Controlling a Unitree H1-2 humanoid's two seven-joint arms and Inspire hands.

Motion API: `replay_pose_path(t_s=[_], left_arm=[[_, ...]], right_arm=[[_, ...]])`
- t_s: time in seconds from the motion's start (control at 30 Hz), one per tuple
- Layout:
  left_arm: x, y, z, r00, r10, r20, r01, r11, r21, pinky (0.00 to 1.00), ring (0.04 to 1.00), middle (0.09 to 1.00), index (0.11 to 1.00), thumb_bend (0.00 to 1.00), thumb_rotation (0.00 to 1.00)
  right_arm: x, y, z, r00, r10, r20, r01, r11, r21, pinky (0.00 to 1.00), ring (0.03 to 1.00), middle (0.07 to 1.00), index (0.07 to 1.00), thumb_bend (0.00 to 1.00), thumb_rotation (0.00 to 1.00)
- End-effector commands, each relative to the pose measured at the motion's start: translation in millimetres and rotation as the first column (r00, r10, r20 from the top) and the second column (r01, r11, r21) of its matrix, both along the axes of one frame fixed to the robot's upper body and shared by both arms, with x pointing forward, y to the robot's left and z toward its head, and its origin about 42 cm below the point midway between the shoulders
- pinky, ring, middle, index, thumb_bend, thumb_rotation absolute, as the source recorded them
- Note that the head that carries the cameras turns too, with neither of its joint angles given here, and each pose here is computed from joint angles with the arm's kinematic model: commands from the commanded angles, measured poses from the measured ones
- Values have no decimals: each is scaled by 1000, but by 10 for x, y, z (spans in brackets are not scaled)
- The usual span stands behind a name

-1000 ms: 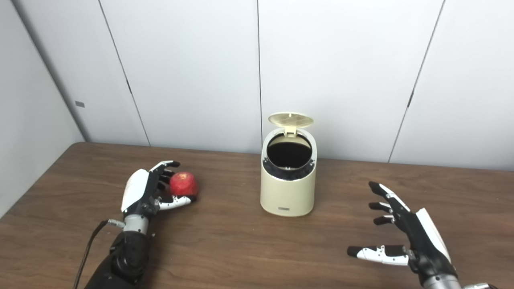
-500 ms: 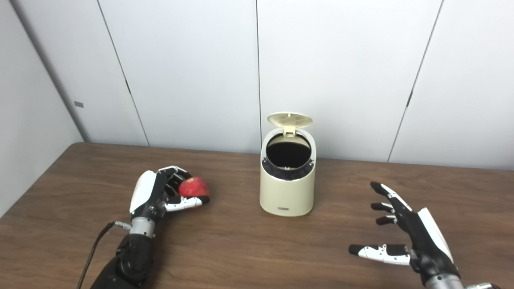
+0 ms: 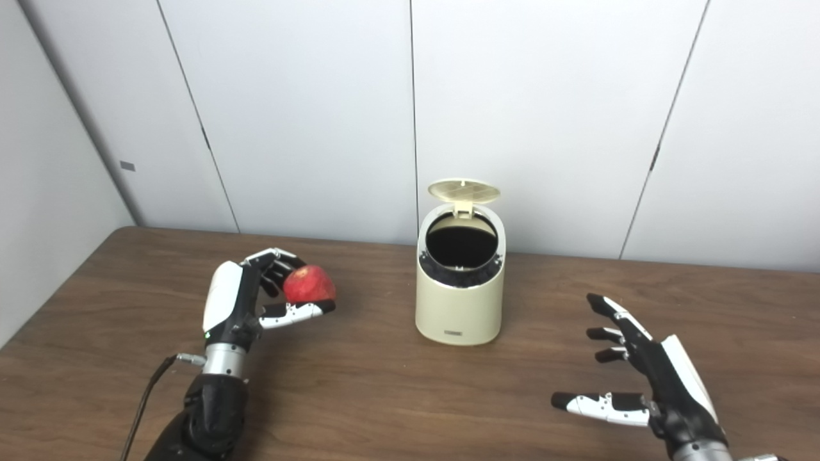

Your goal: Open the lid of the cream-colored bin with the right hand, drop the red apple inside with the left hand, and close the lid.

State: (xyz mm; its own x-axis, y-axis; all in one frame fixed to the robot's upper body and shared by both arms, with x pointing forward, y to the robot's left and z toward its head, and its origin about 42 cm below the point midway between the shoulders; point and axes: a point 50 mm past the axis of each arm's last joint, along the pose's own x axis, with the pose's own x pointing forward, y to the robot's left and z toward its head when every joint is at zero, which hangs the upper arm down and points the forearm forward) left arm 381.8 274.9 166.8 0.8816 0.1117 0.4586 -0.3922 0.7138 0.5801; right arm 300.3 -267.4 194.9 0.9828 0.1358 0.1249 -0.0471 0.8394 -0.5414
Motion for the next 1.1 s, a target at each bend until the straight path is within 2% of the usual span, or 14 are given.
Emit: replay_pose_path(t_s=[0.0,0.1,0.2,0.43,0.6,0.87,1.07], left_arm=[[89,-90,423,985,-27,168,27,1000,-2,366,424,438,507,522,0],[68,-193,629,969,-54,241,56,998,-1,363,421,441,504,523,0],[59,-300,788,954,-81,290,81,997,10,320,393,437,506,523,0],[53,-591,1003,934,-137,331,147,989,-7,314,406,466,491,525,0],[58,-759,1065,927,-162,339,175,985,-9,324,407,465,493,525,0],[138,-1116,994,910,-238,338,248,969,14,315,406,463,492,526,0],[218,-1269,934,911,-256,324,271,962,-4,328,409,468,490,526,0]], right_arm=[[47,29,101,997,13,76,-13,1000,-8,647,781,898,881,682,213],[67,50,93,996,24,82,-22,999,-23,624,779,898,866,684,272],[79,71,94,996,23,84,-19,999,-42,630,779,893,857,680,260],[71,104,67,998,15,68,-12,999,-37,662,794,892,880,681,237],[67,136,48,998,17,66,-14,999,-35,671,794,897,883,678,238],[54,160,40,997,28,69,-25,999,-44,671,791,903,890,674,254],[44,185,77,996,28,81,-25,999,-37,669,798,900,877,675,231]])
